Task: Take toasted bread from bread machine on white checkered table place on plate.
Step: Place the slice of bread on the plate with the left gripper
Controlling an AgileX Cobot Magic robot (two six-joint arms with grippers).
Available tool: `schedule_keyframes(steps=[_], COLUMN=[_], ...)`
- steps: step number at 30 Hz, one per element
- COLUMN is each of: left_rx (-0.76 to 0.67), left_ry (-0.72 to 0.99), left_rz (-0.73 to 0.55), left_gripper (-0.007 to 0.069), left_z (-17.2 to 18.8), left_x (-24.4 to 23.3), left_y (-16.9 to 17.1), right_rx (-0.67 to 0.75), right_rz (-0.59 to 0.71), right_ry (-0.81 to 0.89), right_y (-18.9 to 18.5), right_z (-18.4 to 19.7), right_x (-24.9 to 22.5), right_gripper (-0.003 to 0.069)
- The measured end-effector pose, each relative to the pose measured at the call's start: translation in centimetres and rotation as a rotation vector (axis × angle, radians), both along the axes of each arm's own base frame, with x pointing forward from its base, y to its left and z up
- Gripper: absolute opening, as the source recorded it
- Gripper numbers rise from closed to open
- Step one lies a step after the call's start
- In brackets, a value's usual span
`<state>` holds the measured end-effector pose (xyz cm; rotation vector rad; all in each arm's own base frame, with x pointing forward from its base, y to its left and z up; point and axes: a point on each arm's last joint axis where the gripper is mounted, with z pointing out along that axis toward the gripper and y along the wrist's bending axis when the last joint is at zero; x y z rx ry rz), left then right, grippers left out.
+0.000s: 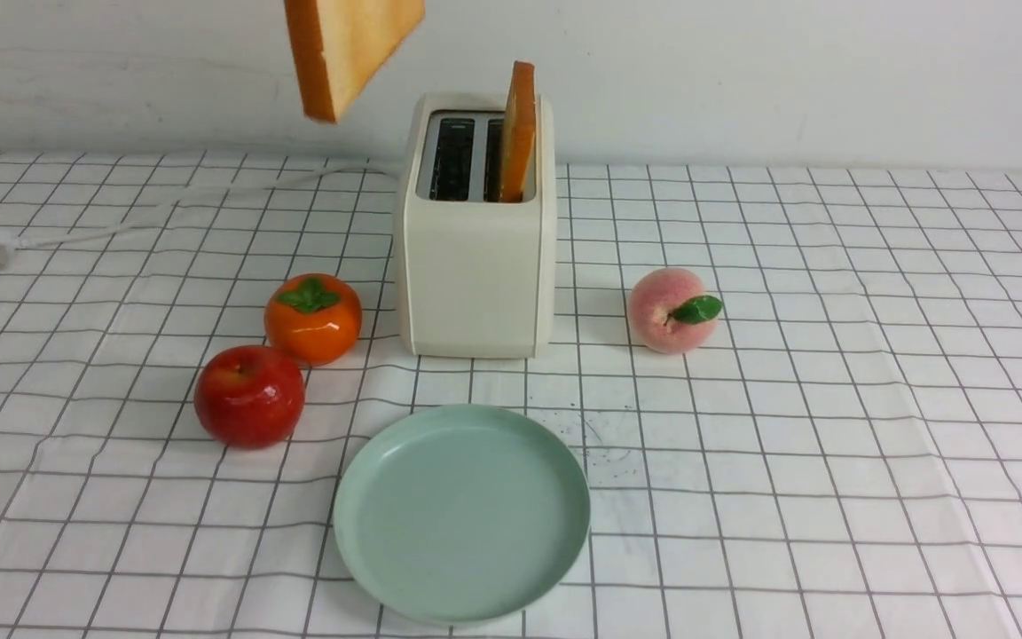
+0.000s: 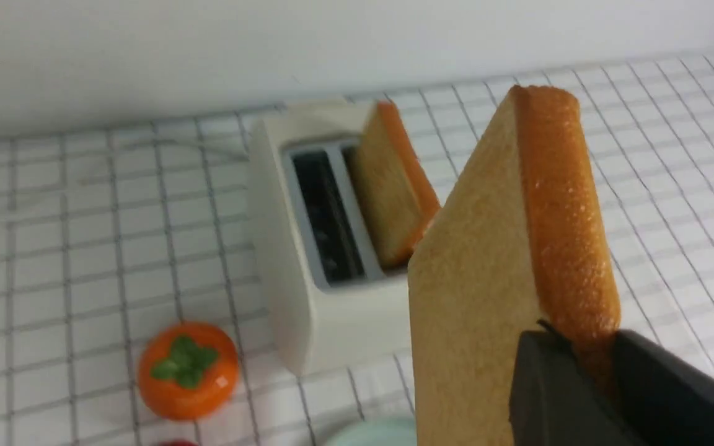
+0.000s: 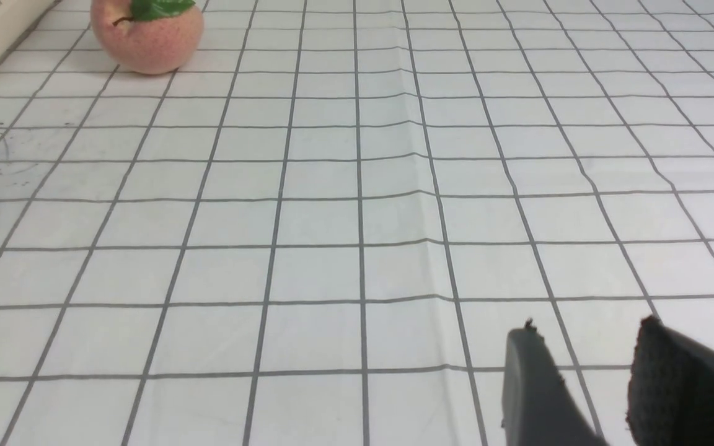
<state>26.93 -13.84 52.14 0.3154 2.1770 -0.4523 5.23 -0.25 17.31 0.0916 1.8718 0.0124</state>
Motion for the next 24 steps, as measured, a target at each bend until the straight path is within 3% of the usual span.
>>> schedule_keyframes(steps=[6, 11, 14, 24], left_rx=[-0.117, -0.203, -0.213, -0.232], left_ry=[0.180, 0.258, 0.236, 0.160], left_rz=[-0.121, -0.116, -0.104, -0.087], left_gripper=[0.0087, 0.0087, 0.0087, 0.0087], left_z=[-7.4, -19.1, -23.1, -26.6], left_x=[-4.4, -5.2, -4.9, -1.7], left_y=[0.1, -0.1, -0.2, -1.4], right_rx=[0.000, 0.000, 0.000, 0.000], right_rz=[0.000, 0.000, 0.000, 0.000], right_ry=[0.000, 0.000, 0.000, 0.000], right_y=[0.0, 0.0, 0.0, 0.0], right_z=[0.0, 0.0, 0.0, 0.0], right_x=[0.0, 0.0, 0.0, 0.0], right_gripper=[0.0240, 0.0240, 0.0240, 0.0240])
